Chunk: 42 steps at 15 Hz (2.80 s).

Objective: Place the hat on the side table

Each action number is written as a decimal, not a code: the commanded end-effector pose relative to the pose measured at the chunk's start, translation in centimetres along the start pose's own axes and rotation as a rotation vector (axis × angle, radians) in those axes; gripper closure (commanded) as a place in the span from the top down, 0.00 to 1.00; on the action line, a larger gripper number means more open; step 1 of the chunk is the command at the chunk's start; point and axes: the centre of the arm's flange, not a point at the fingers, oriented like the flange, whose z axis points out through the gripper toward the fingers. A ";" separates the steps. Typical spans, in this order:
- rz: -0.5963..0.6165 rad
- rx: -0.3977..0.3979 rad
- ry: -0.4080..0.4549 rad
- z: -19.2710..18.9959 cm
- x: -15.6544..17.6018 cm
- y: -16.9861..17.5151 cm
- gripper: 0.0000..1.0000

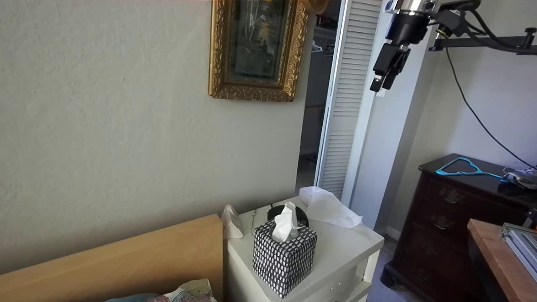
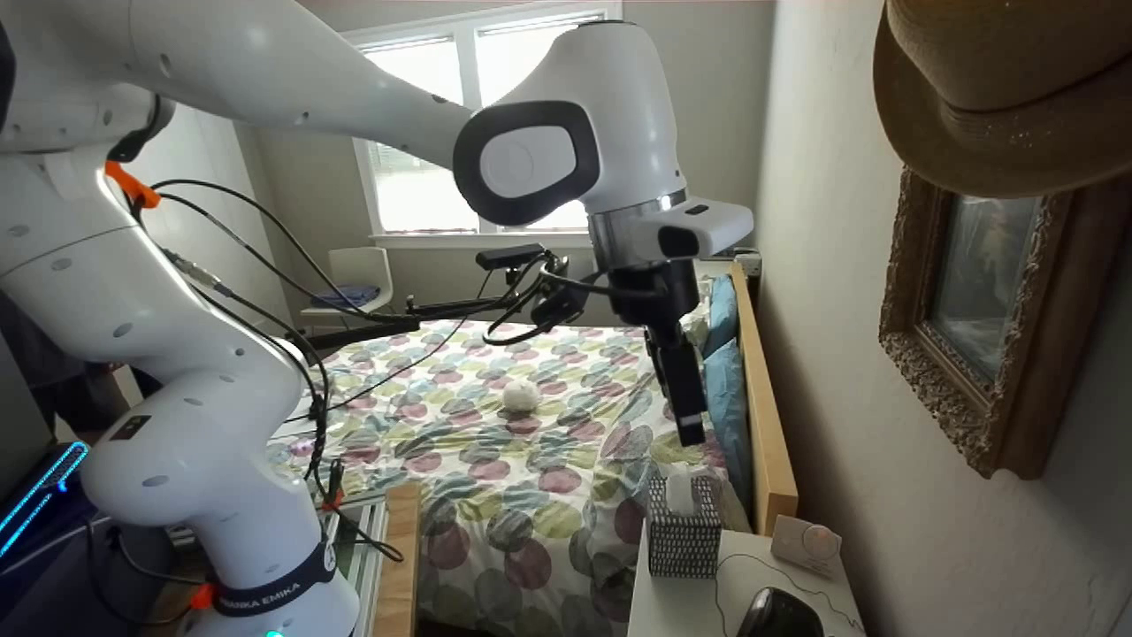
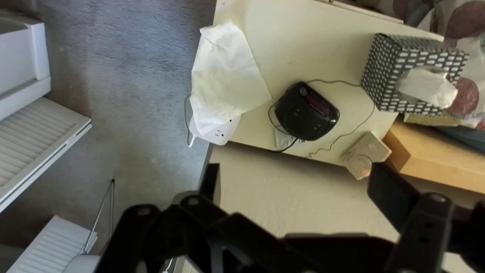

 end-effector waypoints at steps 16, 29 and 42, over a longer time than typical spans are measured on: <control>0.278 0.148 0.888 -18.9 6.8 3.4 1.00; 0.208 0.163 1.104 -27.2 7.0 -0.3 1.00; 0.223 0.149 1.171 -27.6 9.9 -0.2 0.30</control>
